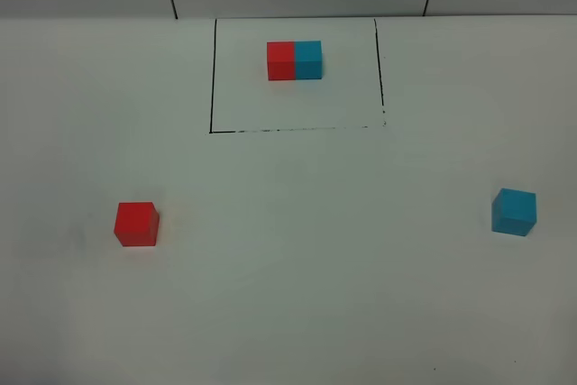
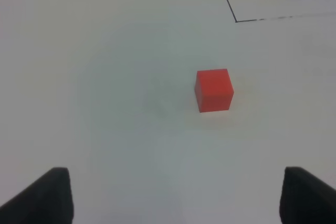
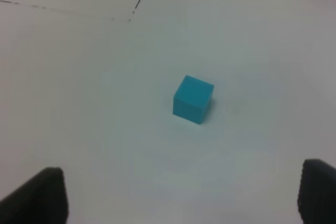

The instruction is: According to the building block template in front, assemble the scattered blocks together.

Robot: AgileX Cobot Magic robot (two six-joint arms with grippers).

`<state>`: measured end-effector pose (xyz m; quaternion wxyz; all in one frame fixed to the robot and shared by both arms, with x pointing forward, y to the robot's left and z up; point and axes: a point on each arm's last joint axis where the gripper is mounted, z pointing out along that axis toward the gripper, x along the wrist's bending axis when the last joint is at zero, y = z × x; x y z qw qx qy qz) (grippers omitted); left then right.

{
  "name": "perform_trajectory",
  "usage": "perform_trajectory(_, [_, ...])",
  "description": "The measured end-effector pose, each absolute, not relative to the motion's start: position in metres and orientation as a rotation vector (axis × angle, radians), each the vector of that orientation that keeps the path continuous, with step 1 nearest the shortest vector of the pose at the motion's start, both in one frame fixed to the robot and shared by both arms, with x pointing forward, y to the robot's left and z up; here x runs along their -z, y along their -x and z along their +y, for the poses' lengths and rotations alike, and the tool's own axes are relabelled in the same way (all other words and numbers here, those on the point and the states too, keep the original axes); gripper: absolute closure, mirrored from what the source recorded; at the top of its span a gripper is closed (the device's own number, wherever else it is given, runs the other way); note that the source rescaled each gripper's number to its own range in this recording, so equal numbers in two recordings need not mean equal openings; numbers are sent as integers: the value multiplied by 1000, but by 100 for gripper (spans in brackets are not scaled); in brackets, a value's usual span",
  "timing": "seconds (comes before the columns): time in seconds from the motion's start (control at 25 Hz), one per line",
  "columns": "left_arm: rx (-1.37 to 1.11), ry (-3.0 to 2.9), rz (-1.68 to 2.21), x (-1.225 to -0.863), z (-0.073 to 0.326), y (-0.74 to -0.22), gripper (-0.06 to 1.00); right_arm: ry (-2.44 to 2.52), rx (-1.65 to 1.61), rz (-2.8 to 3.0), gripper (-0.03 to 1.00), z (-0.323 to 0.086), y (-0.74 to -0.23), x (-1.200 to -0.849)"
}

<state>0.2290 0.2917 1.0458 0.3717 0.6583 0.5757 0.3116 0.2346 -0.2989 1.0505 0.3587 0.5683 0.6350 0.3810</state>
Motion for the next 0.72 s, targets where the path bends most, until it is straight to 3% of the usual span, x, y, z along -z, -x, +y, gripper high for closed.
perform_trajectory(0.36, [-656,-1788,1706,-1070,295,-279,26,-1467,-983,1637,20,-299,-235,-1050])
perform_trajectory(0.56, [-362,-1929,1871,-1073,289,-341,26,-1467,-983,1637,20,-299,-235,-1050])
perform_trajectory(0.72, [-113,-2023,2007,-1053,285,-391,26,-1467,-983,1637,20,-299,-235,-1050])
